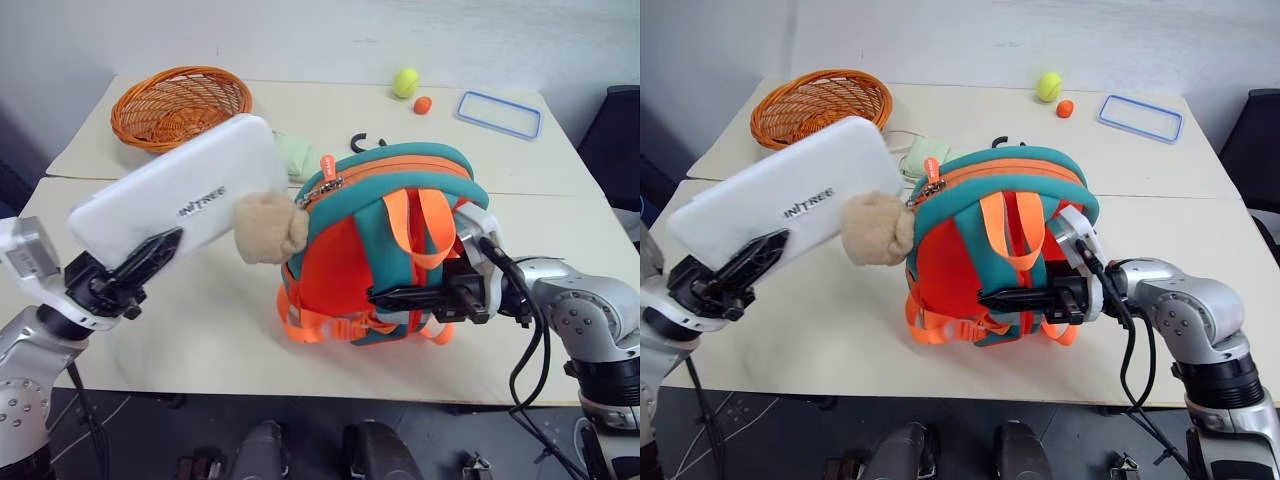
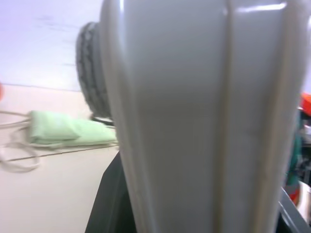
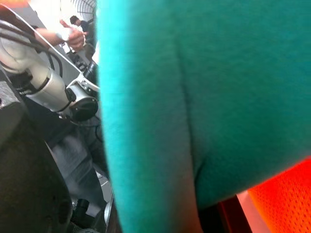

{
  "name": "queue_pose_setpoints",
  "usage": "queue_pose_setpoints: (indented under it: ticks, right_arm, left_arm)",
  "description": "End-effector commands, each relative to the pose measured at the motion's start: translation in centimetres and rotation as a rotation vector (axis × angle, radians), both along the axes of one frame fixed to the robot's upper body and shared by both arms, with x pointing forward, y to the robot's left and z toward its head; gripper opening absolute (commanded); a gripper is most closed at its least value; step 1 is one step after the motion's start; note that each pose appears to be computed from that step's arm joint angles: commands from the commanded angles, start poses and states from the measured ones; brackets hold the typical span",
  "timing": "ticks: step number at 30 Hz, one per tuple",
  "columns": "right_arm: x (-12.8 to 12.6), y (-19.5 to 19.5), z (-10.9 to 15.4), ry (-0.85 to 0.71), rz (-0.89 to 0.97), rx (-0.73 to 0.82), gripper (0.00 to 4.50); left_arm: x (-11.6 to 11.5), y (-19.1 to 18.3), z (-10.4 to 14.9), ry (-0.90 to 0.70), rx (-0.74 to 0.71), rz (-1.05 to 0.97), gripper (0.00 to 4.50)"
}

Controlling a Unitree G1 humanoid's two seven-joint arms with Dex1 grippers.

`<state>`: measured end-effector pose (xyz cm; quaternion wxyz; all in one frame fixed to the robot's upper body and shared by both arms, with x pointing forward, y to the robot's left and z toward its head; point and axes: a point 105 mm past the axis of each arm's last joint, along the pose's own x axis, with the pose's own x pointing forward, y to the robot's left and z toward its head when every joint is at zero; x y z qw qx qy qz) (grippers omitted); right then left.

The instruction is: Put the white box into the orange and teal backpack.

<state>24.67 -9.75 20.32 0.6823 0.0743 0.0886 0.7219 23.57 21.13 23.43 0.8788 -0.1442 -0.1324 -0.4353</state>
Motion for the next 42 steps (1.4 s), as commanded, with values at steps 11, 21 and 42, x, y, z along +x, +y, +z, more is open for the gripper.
queue_pose_setpoints:
  ticks: [11,21,42]
  right_arm:
    - [1.8,-0.2,-0.9,-0.042,-0.052,-0.007,0.01]
    - [2.0,0.5,-1.0,-0.043,-0.048,-0.001,0.01]
    - [1.7,1.5,-0.7,-0.055,-0.025,0.001,0.01]
  left_arm:
    - [-6.5,-1.9,3.1,0.058,0.08,-0.288,1.34]
    - [-5.1,-0.1,0.6,0.06,0.231,-0.133,1.34]
    - [4.8,-13.9,0.7,-0.077,0.569,-0.344,1.34]
